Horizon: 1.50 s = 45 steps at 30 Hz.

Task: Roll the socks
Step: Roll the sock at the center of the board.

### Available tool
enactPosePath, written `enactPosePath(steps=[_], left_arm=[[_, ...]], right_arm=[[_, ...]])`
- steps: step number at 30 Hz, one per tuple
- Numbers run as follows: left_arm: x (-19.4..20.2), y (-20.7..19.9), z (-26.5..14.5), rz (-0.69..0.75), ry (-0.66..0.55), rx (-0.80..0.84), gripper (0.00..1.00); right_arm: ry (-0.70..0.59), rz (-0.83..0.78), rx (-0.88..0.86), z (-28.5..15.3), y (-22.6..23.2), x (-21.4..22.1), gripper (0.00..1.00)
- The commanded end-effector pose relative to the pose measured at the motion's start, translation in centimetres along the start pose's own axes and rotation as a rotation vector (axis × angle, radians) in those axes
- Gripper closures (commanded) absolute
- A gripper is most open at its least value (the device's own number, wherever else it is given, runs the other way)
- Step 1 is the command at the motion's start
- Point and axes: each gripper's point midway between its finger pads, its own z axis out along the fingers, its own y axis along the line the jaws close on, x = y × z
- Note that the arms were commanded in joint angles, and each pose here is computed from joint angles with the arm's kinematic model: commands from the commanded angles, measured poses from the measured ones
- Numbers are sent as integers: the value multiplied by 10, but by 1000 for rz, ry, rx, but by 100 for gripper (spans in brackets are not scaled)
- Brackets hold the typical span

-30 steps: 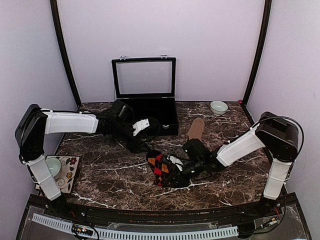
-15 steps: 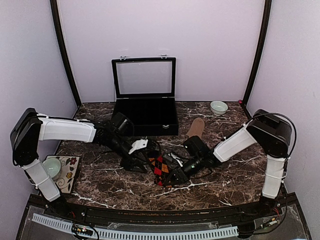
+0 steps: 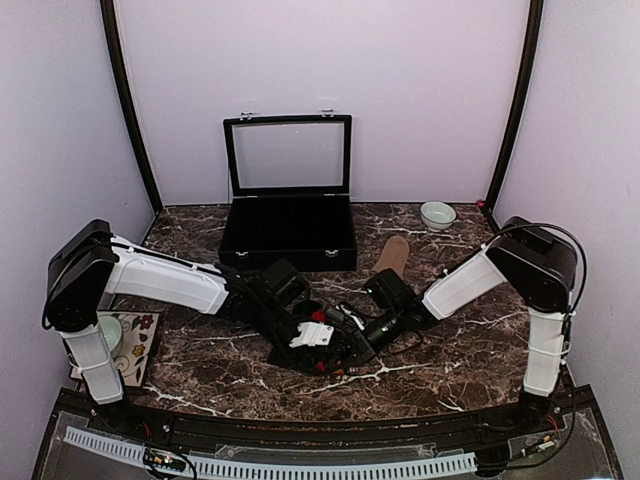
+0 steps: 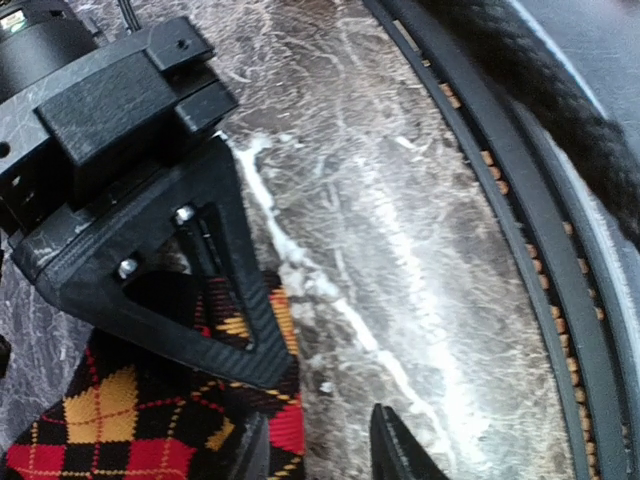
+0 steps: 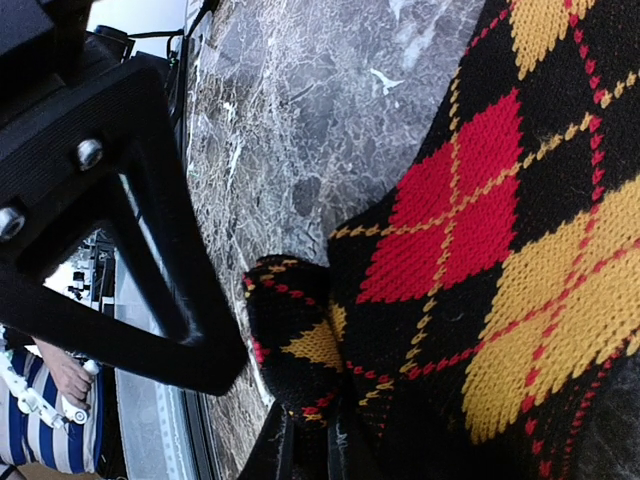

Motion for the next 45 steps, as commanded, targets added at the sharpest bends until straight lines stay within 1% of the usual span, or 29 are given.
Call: enactPosePath(steps=[1, 5, 9, 12, 16, 19, 21, 24, 26, 28, 29, 31, 33, 35, 36, 37, 38, 39, 40, 43, 45], left_arm=[[-7, 20, 1, 65, 8, -107, 64], [0, 18, 8, 69, 30, -107, 69], [12, 16, 15, 68, 64, -101, 72], [20, 14, 18, 62, 87, -94, 72], [28, 11, 21, 41, 117, -83, 67], [33, 12, 23, 38, 133, -88, 68], [38, 14, 24, 44, 150, -99, 72], [45, 13, 28, 44, 171, -92, 81], [50, 13, 30, 33, 187, -87, 93], [54, 11, 32, 16, 201, -75, 100], [57, 9, 33, 4, 206, -65, 100], [57, 6, 32, -33, 201, -30, 100], [56, 4, 30, -107, 175, 23, 100], [54, 5, 26, -172, 143, 69, 100], [53, 6, 25, -203, 128, 88, 100], [53, 6, 24, -231, 115, 110, 100], [53, 7, 23, -254, 105, 126, 100], [54, 7, 22, -273, 103, 140, 100], [55, 7, 23, -287, 103, 154, 100], [58, 6, 24, -324, 107, 192, 100], [59, 6, 25, -344, 111, 213, 100]], right_arm=[[223, 319, 308, -1, -77, 98, 100], [220, 316, 307, -1, -77, 96, 100], [214, 312, 305, -1, -77, 93, 100], [213, 313, 306, -1, -77, 93, 100], [214, 309, 305, -2, -76, 93, 100], [211, 304, 308, -3, -76, 92, 100], [204, 298, 309, -3, -75, 89, 100], [194, 286, 312, -4, -73, 84, 100], [174, 266, 321, -7, -71, 78, 96], [150, 234, 342, -11, -70, 71, 92], [130, 210, 345, -14, -67, 65, 90], [79, 157, 353, -20, -61, 54, 83], [20, 95, 367, -29, -52, 42, 75], [-33, 38, 397, -39, -47, 31, 72], [-62, 10, 415, -44, -44, 25, 68], [-83, -16, 429, -49, -41, 21, 59], [-109, -39, 447, -54, -39, 16, 43], [-139, -64, 464, -60, -37, 11, 4], [-169, -86, 485, -66, -35, 7, 1], [-267, -155, 545, -85, -27, -6, 1], [-348, -199, 640, -105, -23, -16, 1]])
